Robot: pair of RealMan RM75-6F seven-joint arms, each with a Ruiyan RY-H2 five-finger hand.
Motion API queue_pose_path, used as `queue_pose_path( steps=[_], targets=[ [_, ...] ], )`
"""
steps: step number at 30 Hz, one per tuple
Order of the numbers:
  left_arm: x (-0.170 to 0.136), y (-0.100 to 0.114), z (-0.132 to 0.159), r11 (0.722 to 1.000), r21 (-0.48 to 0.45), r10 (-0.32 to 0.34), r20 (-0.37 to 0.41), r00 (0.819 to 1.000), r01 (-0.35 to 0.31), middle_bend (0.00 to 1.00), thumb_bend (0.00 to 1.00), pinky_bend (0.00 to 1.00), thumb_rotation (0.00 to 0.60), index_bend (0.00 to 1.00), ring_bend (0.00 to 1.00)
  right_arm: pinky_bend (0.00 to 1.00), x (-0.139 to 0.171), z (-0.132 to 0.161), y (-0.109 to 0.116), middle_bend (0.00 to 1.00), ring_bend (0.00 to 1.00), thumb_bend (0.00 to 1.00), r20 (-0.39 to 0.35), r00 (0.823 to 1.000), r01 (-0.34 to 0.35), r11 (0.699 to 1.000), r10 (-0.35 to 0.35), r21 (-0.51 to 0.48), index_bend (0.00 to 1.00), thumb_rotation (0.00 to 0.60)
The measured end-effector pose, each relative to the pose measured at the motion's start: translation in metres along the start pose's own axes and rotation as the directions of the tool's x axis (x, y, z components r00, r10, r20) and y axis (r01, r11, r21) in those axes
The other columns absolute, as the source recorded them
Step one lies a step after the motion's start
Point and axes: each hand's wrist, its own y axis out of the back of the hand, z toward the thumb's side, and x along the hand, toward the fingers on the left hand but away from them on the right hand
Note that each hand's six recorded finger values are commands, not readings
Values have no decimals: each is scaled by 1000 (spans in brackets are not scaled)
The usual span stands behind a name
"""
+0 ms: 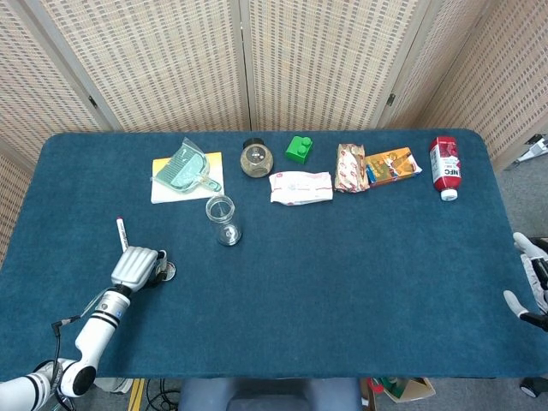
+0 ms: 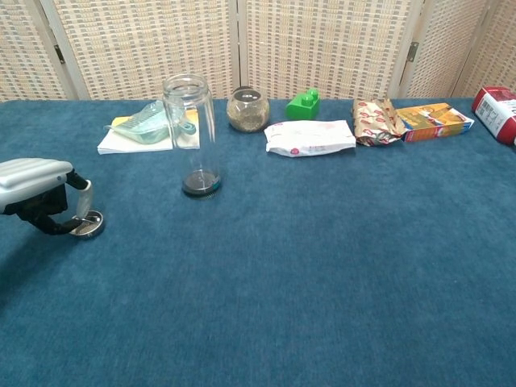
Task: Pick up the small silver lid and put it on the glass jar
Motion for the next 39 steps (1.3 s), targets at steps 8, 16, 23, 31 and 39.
queue_pose_path(
  steps=[8,16,23,31,39],
  targets=[
    [0,-1,2,1000,-2,-6,4,1000,6,1000,475,1000,600,598,955,235,0,0,0,194,79,305,3,1000,1,1000,-1,-3,20,600],
    [0,-1,5,1000,-25,-5,10,1000,6,1000,498,1000,600,624,967,234,1,-1,0,193,79,305,6,1000,4,1000,-4,-4,20,600],
    [1,3,6,999,-46,7,12,1000,-6,1000,515,1000,600,641,978,235,3,-3,1,193,79,305,12,1000,7,1000,-7,-4,20,600],
    [-1,14,9,998,-66,26,25,999,-24,1000,515,1000,600,647,981,234,2,-2,1,194,79,306,9,1000,10,1000,-10,-7,20,600],
    [-10,44,13,994,-88,67,47,997,-63,1000,515,1000,600,642,982,235,2,-1,2,194,79,305,4,1000,12,1000,-12,-8,20,600]
  ],
)
